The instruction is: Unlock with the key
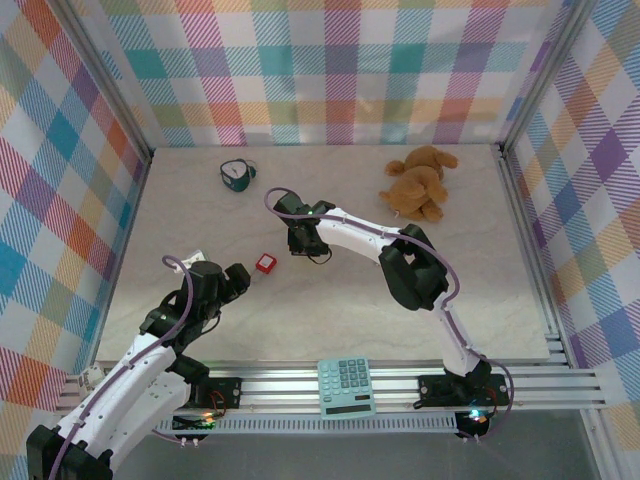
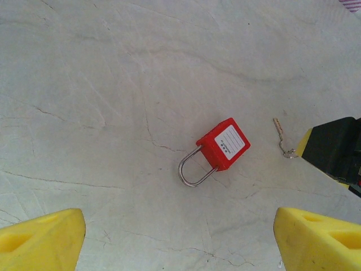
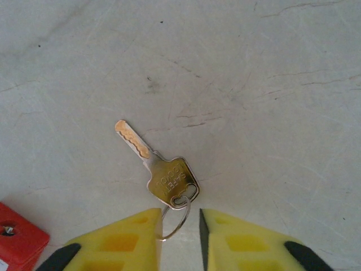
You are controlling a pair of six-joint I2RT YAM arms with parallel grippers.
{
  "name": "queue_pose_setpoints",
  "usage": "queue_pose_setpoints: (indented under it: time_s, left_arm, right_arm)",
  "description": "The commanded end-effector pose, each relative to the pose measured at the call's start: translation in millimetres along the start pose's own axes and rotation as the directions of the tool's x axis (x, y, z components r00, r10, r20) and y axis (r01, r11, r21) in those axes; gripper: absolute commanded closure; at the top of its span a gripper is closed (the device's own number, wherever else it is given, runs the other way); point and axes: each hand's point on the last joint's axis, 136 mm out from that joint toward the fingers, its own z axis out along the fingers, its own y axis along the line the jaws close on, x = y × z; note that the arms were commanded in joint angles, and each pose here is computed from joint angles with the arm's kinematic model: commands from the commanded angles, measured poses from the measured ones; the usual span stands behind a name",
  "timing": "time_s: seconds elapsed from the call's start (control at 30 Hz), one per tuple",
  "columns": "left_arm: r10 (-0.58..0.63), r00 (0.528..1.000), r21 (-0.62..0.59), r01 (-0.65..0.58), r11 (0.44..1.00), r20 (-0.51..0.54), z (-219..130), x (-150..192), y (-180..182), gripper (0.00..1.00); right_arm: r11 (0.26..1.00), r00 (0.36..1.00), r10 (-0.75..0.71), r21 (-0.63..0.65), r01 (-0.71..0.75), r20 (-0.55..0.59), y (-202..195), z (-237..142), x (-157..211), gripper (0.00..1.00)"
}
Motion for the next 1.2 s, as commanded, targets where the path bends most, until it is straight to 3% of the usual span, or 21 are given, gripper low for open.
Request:
queue_pose_setpoints:
  time_s: [0.0, 0.5, 1.17]
  left_arm:
    - [-0.013, 1.000, 0.012, 0.012, 1.000, 0.013, 1.6, -0.9, 0.6, 0.14]
    - [-0.008, 1.000, 0.014, 0.008, 1.000, 0.012, 2.0, -0.4, 0.5, 0.13]
    - [-0.002, 1.000, 0.013, 0.001, 1.000, 0.015, 1.2, -1.1, 0.8, 0.13]
  right_arm:
    - [1.000, 1.000, -0.014, -0.001, 0.014, -0.016, 1.5, -1.0, 3.1, 0.77]
    - [0.999, 0.999, -0.001, -0.035, 0.000, -0.042, 7.8, 1.4, 7.9, 0.77]
    - [1.000, 1.000, -0.019, -0.019, 0.018, -0.011, 2.5, -6.9, 1.1, 0.91]
